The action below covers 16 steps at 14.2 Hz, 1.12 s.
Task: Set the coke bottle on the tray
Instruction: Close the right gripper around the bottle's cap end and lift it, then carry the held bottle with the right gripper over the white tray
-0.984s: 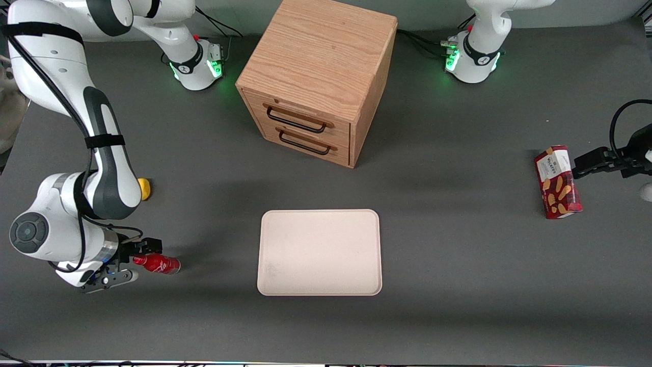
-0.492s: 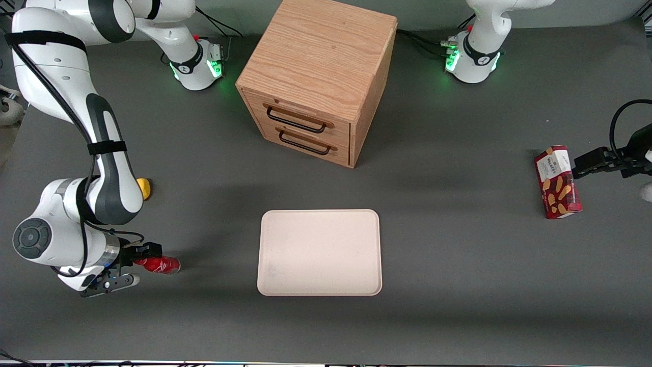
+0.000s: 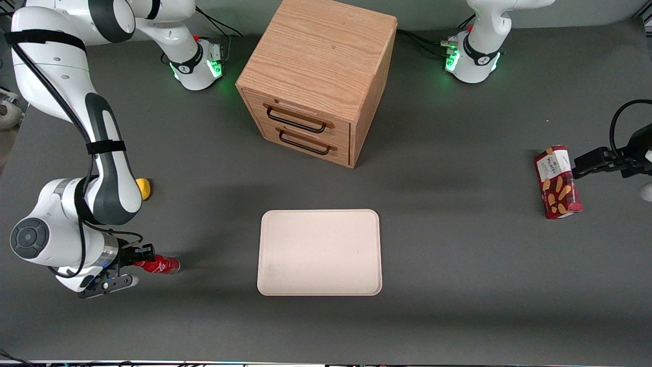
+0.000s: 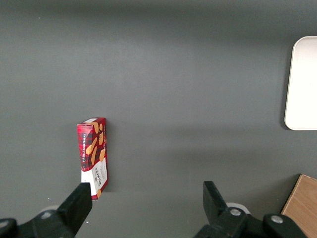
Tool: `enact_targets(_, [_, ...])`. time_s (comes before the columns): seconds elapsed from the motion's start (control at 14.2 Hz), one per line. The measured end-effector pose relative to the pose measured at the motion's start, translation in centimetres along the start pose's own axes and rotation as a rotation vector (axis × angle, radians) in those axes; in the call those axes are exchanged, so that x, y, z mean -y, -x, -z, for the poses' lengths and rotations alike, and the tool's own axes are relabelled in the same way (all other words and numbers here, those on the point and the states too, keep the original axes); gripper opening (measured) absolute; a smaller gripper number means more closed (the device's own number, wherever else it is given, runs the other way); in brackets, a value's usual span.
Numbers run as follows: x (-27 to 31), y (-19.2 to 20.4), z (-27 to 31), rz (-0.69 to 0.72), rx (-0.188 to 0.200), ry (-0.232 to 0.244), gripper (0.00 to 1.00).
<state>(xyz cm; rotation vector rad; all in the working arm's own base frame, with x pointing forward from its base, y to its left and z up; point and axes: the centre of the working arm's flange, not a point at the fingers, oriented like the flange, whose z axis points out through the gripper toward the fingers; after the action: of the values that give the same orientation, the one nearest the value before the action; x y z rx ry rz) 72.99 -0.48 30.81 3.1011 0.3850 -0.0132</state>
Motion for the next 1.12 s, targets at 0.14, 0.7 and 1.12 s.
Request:
enact_targets(0.14, [0.0, -0.1, 0.1, 0.002, -0.003, 0.001, 0.38])
enact_targets(0.7, [0.3, -0.5, 9.4, 0.038, 0.037, -0.012, 0.38])
enact_targets(1.12, [4.0, 0.4, 18.7, 0.086, 0.062, -0.026, 0.38])
